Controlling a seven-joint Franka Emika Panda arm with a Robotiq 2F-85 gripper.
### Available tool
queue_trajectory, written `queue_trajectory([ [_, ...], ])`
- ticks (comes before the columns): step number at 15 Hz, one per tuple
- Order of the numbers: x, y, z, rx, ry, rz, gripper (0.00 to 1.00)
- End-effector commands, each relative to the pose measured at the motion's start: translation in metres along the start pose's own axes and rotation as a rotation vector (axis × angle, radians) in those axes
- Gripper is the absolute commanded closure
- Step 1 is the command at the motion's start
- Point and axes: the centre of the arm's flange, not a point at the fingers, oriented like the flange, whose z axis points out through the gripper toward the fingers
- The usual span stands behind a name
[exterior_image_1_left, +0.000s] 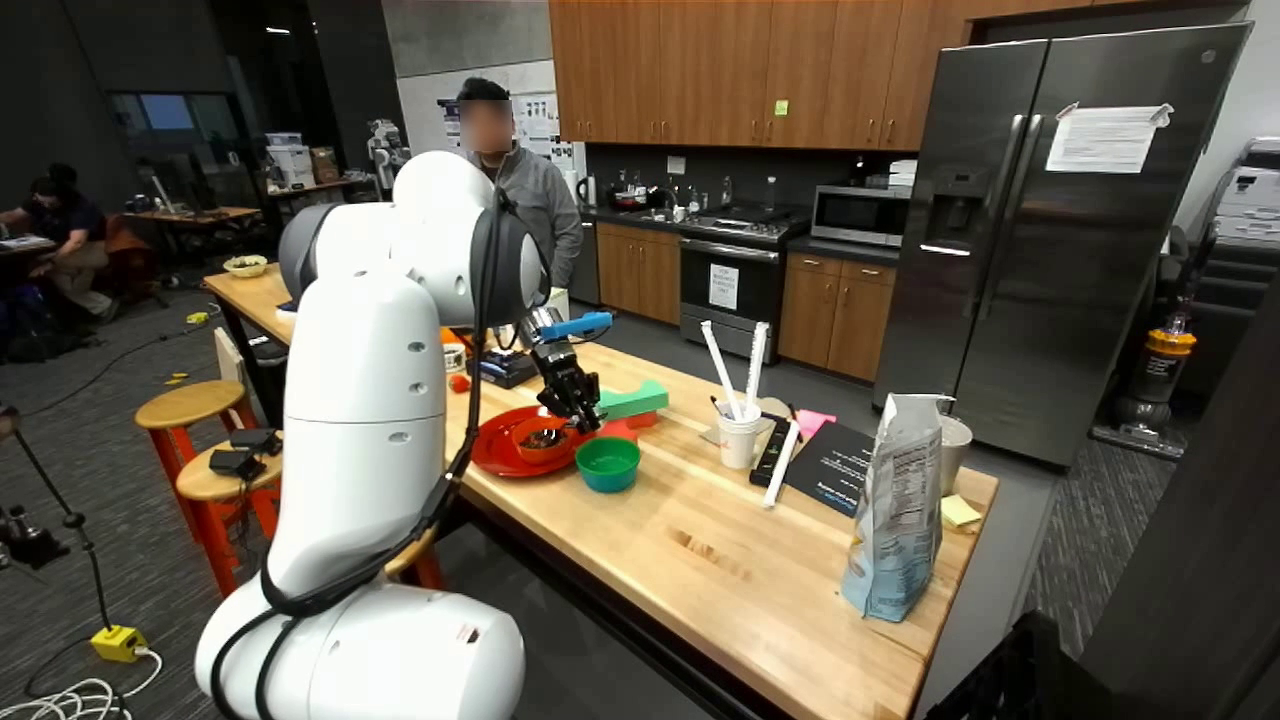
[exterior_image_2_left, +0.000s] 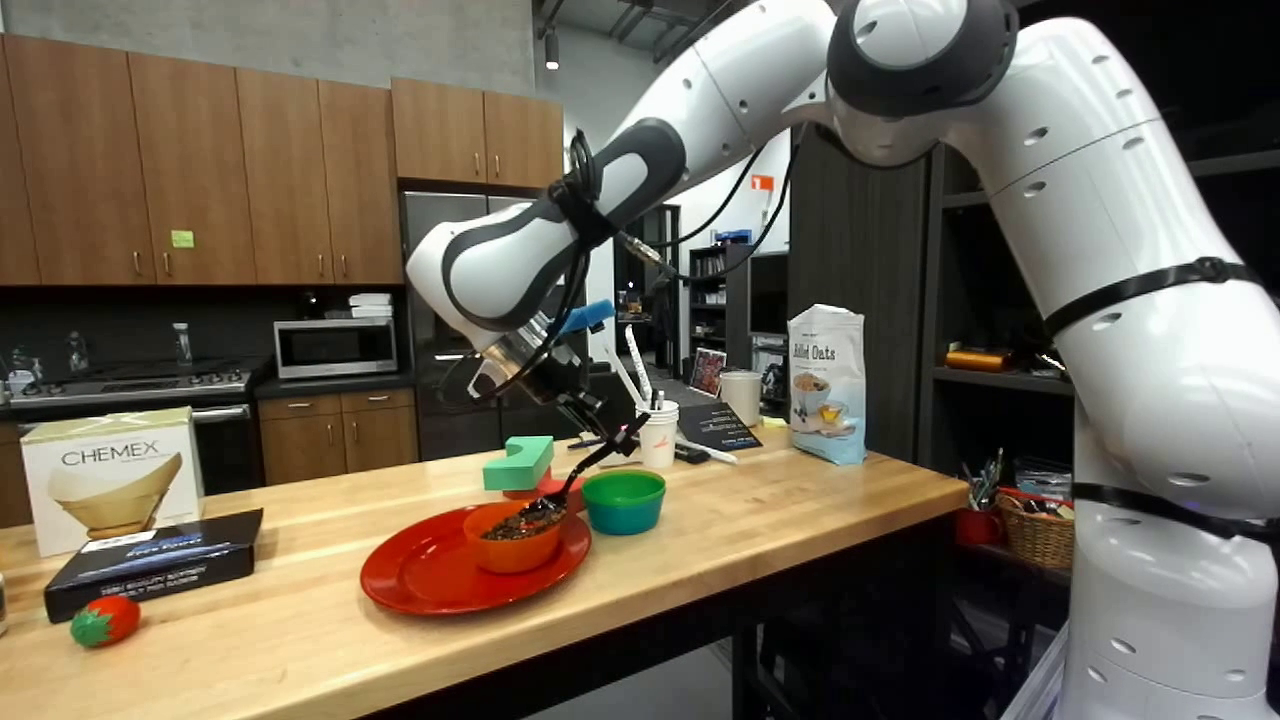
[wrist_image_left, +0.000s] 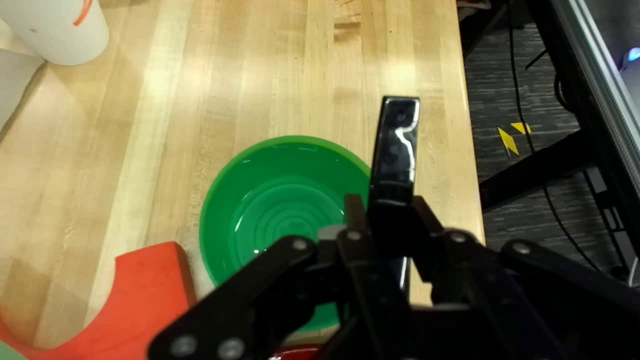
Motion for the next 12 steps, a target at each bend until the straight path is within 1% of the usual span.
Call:
queue_trajectory([
  [1, 0.002, 0.000, 0.001, 0.057, 0.007, 0.008, 0.94],
  [7, -0.010, 0.011, -0.010, 0.114, 0.028, 0.040, 0.94],
  [12, -0.023, 0.025, -0.022, 0.117, 0.033, 0.078, 0.94],
])
